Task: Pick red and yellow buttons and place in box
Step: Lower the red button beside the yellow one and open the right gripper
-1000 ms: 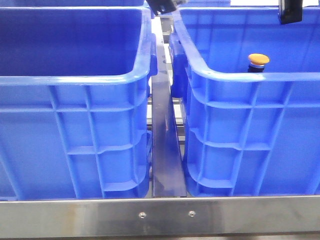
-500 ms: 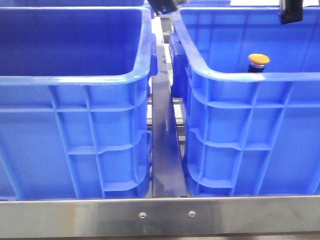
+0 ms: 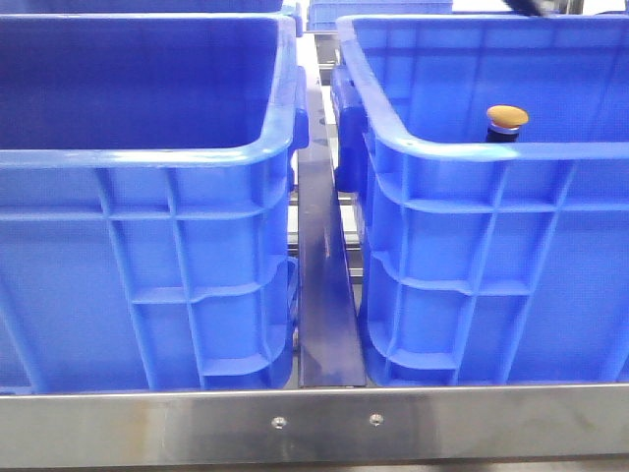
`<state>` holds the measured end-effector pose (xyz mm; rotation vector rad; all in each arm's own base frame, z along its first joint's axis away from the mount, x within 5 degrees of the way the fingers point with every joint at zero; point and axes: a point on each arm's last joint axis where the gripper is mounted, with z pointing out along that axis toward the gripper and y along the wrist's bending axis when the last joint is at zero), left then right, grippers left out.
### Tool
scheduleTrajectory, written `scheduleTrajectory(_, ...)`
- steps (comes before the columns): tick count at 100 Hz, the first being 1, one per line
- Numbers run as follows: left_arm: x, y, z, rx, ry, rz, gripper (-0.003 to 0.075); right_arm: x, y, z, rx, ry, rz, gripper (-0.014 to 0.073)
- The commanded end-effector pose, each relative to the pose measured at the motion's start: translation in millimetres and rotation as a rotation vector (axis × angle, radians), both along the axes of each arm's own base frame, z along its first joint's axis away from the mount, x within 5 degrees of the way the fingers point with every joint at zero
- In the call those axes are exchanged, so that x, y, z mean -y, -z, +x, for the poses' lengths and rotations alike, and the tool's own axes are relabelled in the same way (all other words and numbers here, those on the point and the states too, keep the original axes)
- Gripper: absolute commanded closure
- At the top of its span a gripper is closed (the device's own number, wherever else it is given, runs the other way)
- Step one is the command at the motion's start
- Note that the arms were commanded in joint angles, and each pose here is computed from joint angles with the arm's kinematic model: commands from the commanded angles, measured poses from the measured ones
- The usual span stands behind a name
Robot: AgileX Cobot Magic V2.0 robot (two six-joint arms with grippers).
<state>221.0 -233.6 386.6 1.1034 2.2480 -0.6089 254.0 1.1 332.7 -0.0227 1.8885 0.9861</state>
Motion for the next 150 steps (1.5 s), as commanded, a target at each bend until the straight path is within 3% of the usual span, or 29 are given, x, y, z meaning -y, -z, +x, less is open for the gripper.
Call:
scheduleTrajectory(1, -2, -25, -9, 0.065, 0.001, -0.101, 0.0208, 10, -17, -3, 0.134, 0.041, -0.119, 0.0394)
scheduleTrajectory(20, -2, -25, -9, 0.065, 0.001, -0.101, 0.0208, 30, -7, 5, 0.156, 0.195, -0.396, 0.0394)
scheduleTrajectory(41, -2, -26, -8, 0.072, -0.002, -0.107, 0.0208, 45, -5, 14, 0.170, 0.341, -0.488, 0.0394)
scheduleTrajectory(72, -1, -29, -6, 0.102, -0.017, -0.137, 0.0209, 60, 19, 45, 0.203, 0.408, -0.484, 0.0394)
scheduleTrajectory(96, -1, -29, -6, 0.103, -0.017, -0.138, 0.0208, 62, 43, 78, 0.271, 0.292, -0.500, 0.0394)
scheduleTrajectory(150, -1, -29, -6, 0.103, -0.017, -0.138, 0.0209, 79, 75, 130, 0.218, 0.274, -0.483, 0.0394)
